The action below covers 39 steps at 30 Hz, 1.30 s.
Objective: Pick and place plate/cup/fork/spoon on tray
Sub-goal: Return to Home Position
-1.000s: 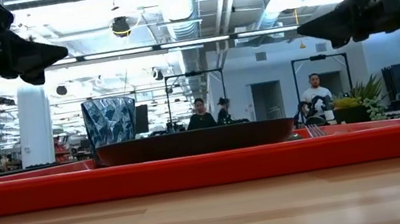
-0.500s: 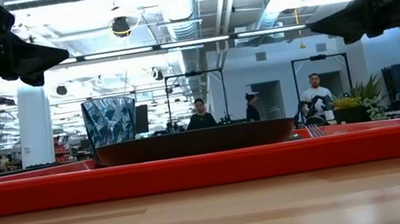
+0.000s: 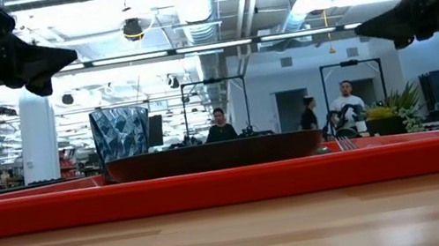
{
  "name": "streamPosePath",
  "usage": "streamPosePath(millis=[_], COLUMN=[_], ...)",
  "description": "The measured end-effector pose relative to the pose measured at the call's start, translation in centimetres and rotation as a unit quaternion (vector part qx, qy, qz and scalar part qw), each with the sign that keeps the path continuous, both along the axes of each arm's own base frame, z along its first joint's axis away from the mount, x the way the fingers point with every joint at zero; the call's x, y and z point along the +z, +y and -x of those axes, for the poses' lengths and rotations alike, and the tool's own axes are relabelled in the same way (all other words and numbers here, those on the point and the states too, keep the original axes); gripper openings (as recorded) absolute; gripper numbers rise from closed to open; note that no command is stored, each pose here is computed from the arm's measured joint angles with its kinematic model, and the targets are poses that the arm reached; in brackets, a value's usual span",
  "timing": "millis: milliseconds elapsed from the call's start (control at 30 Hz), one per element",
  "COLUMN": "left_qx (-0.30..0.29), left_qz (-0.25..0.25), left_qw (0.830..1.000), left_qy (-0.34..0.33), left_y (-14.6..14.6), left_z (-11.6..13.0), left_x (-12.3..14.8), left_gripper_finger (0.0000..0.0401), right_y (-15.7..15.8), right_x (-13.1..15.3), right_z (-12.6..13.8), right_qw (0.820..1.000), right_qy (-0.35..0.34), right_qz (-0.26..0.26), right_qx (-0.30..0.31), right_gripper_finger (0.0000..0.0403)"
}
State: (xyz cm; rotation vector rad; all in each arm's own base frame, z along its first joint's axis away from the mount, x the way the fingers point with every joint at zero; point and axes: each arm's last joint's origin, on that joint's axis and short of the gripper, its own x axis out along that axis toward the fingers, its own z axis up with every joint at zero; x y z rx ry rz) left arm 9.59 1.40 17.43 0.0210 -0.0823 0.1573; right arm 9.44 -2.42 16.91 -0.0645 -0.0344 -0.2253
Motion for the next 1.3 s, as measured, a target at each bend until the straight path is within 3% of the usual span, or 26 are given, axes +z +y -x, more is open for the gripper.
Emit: streamPosePath(millis=[467, 767, 867, 1300], left_qx=[-0.004, 0.041, 0.060, 0.053], left_qz=[0.028, 0.020, 0.044, 0.038], left_qw=[0.999, 0.999, 0.997, 0.998], left_qy=[0.017, 0.001, 0.001, 0.014], left_y=[0.00, 0.25, 0.37, 0.33], left_z=[-0.08, -0.02, 0.01, -0.07], left_x=[-0.43, -0.14, -0.25, -0.48], left_gripper_finger=[0.0000, 0.0000, 0.0000, 0.0000], right_y=[-0.91, -0.91, -0.92, -0.91], right_x=[-0.14, -0.17, -0.14, -0.10], right_z=[0.28, 0.25, 0.25, 0.25], right_qw=[0.998, 0.998, 0.998, 0.998], right_qy=[-0.003, -0.001, -0.003, -0.005], right_qz=[-0.035, -0.036, -0.035, -0.033], right_qx=[-0.043, -0.043, -0.044, -0.044], right_gripper_finger=[0.0020, 0.0037, 0.0037, 0.0038])
